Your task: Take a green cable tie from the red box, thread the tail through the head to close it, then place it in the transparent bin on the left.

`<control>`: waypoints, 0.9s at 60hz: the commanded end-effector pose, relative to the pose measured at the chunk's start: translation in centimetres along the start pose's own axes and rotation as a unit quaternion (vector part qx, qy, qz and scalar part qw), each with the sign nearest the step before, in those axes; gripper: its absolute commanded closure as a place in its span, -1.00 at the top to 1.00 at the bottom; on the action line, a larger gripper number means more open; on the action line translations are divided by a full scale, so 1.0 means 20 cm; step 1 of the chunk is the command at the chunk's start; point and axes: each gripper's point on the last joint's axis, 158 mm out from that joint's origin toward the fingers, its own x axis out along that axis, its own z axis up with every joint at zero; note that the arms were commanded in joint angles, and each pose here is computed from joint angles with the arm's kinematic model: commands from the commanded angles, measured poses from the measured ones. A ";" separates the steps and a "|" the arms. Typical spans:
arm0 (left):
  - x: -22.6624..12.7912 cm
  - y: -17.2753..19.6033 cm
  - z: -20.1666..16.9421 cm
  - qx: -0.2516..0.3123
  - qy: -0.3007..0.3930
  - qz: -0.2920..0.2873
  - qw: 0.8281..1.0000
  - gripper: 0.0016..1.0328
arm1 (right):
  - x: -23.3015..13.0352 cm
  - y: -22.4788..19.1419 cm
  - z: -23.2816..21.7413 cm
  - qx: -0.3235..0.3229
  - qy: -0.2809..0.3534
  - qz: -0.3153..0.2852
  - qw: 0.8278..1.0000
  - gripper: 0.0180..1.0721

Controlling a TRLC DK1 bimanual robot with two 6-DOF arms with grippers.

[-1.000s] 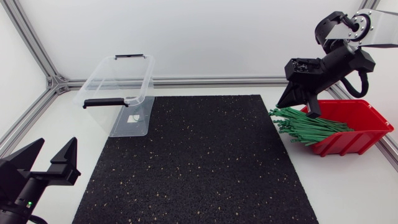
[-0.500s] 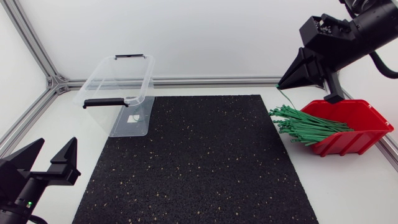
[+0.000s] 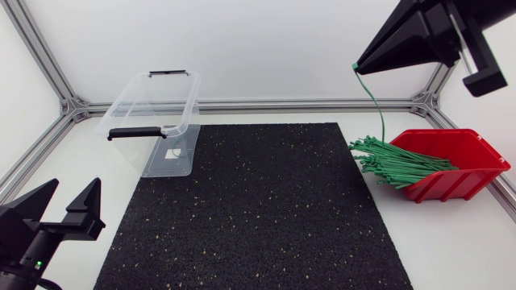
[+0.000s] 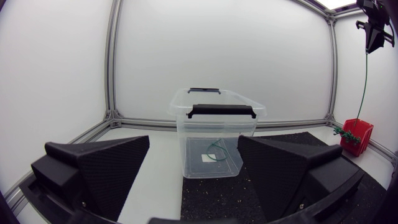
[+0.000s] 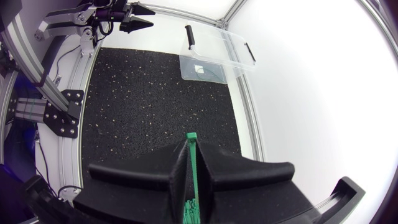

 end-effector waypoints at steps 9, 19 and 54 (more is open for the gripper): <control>0.01 -0.01 -0.12 0.007 0.028 -0.004 1.000 0.93 | -0.07 0.12 0.05 0.022 0.015 0.001 1.000 -0.89; 0.01 -0.01 -0.12 0.007 0.028 -0.005 1.000 0.93 | 0.04 0.22 -0.03 0.039 0.044 0.036 0.998 -0.89; 0.01 -0.01 -0.12 0.007 0.030 -0.007 0.999 0.93 | 0.78 0.30 -0.21 0.082 0.089 0.111 0.986 -0.89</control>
